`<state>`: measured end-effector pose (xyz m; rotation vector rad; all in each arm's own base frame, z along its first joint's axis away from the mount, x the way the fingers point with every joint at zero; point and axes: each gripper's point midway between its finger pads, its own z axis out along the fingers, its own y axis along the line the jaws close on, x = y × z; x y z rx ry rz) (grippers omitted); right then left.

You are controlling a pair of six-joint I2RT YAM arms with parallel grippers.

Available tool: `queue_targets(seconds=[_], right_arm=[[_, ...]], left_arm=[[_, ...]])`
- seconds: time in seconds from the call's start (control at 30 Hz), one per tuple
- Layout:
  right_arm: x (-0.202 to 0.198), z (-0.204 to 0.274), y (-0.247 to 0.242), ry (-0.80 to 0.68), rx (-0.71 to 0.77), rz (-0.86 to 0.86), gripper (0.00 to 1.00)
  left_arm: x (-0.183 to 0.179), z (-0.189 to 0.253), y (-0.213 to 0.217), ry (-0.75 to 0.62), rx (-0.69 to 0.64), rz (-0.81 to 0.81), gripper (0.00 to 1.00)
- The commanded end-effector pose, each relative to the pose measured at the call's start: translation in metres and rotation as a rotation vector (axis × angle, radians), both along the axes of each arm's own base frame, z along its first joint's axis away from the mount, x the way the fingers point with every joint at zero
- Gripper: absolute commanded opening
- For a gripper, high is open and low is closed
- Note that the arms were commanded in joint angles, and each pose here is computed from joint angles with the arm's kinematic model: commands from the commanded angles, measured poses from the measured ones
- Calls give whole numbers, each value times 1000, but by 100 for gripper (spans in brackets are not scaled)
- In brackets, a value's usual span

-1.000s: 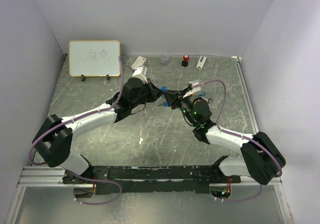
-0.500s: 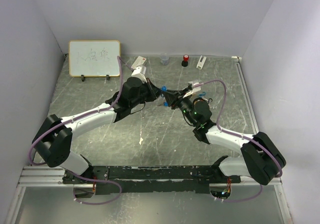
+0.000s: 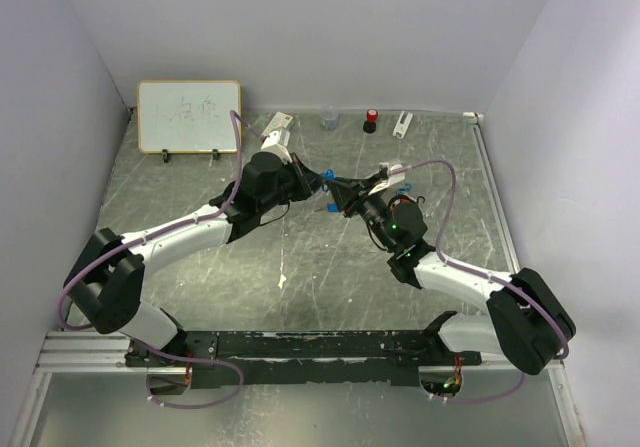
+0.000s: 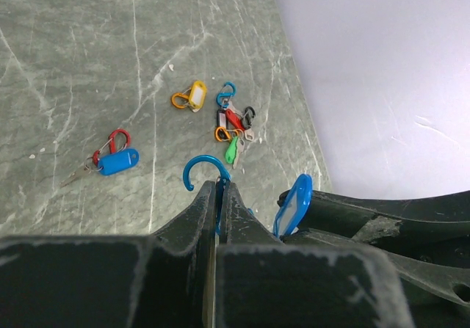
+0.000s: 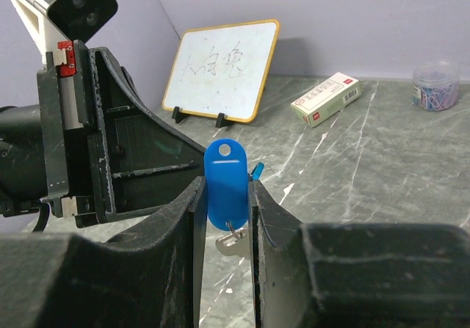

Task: Put the keys on the keyring

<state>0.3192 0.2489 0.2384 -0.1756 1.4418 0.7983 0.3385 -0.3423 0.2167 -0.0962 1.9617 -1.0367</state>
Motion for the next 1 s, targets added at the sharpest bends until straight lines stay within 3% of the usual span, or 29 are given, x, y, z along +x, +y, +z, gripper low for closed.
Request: queue_targets(seconds=[0.0,0.07,0.27,0.47,0.8,0.97], right_arm=[[-2,10,-5,-37,7,-13,0],[-1,11,-6,-39,7,-16,0],[-1,12,-8,-38,7,-26,0],[-1,12,-9,-39,4,-32,0],[0,10,-12,-36,-7,-48,0],[7,0,-17,-12,-39,-82,0]], left_arm=[[4,10,-3,-17,-37,-17,8],[4,9,-4,-15,-37,-20,14],[6,6,-2,-9,-30,-14,49],[9,1,5,6,-27,9,60],[18,-14,38,40,10,106,63],[23,-17,70,38,54,200,85]])
